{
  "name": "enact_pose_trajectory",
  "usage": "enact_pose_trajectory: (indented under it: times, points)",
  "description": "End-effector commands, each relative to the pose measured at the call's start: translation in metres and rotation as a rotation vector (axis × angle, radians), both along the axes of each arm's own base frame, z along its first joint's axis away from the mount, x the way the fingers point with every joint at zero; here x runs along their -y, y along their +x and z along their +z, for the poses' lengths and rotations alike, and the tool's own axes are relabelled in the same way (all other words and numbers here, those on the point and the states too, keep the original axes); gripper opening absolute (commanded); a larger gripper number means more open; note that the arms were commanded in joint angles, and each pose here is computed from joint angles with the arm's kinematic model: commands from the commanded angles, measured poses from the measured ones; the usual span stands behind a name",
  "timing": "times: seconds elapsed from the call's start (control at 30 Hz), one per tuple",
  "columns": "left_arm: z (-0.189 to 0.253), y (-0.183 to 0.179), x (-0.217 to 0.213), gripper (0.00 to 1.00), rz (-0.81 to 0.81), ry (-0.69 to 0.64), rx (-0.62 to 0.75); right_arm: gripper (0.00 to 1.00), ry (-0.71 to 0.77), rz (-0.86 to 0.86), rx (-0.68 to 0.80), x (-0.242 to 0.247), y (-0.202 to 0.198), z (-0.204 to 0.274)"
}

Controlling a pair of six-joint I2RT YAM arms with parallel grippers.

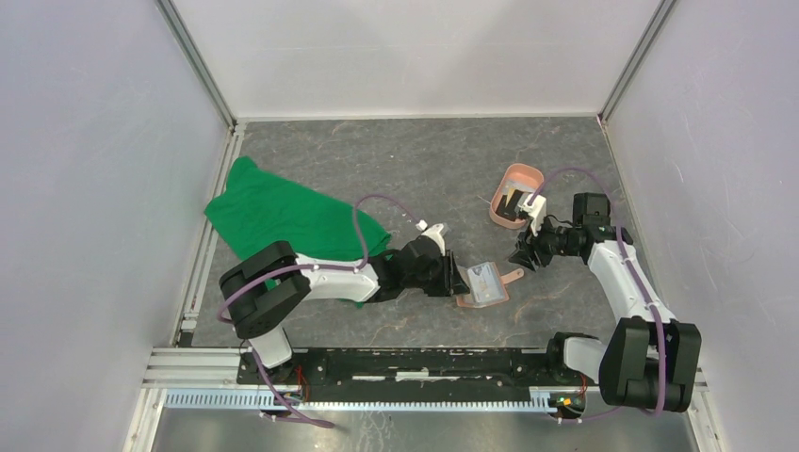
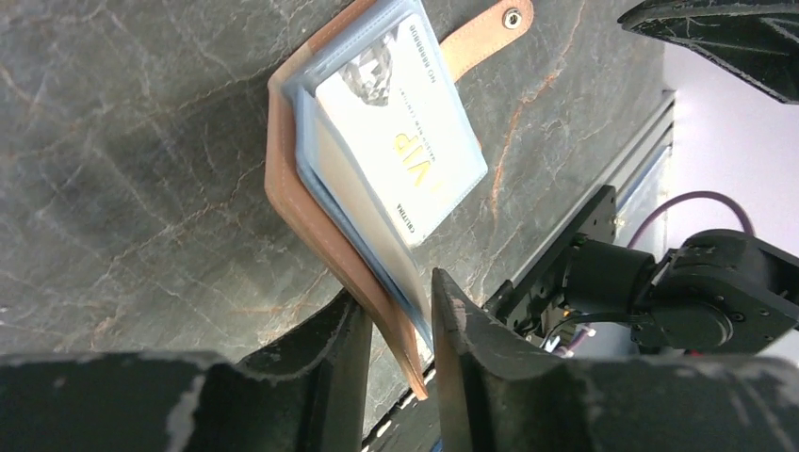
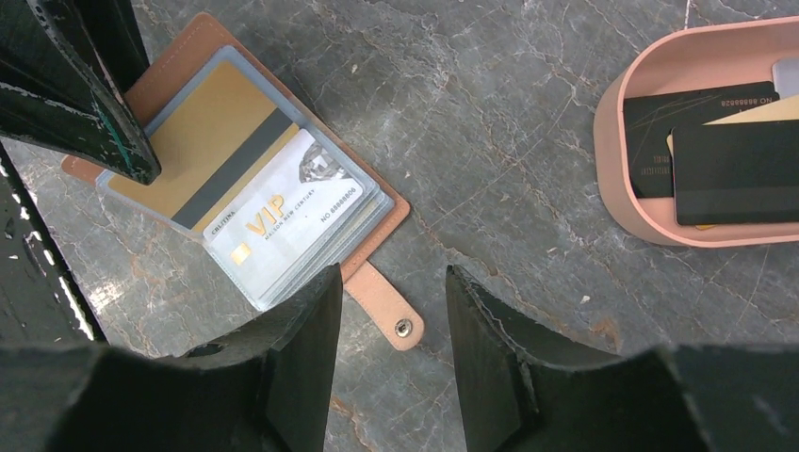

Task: Put the credit cards into the card holder
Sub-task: Close the card holder at the center of the board.

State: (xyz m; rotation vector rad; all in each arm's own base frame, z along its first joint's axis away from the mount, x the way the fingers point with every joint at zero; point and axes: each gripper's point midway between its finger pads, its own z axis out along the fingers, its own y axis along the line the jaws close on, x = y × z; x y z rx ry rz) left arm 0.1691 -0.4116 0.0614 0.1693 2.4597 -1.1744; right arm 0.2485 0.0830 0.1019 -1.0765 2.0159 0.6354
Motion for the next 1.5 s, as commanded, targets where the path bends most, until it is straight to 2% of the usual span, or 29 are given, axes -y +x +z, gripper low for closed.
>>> enact_pose_trajectory:
  times: [0.0,0.33,0.43,0.67,0.93,1.47]
  points:
    - [-0.014,0.001,-0.005,0.37,-0.082,0.145,0.035,0.51,0.026,-0.012,0.014,0.001,0.003,0.004]
    - [0.02,0.006,0.037,0.48,-0.125,-0.023,0.04,0.51,0.052,-0.084,-0.083,0.016,0.003,-0.01]
    - [0.027,0.006,0.042,0.49,-0.129,-0.047,0.044,0.51,0.056,-0.093,-0.098,0.018,0.002,-0.013]
    - [0.04,0.004,0.046,0.59,-0.137,-0.085,0.058,0.51,0.052,-0.113,-0.132,0.021,0.002,-0.022]
    - [0.05,0.006,0.065,0.6,-0.155,-0.154,0.069,0.52,0.079,-0.186,-0.183,0.034,0.003,-0.03]
    - [0.046,0.008,0.085,0.64,-0.182,-0.207,0.064,0.51,0.137,-0.194,-0.296,0.041,-0.004,-0.049]
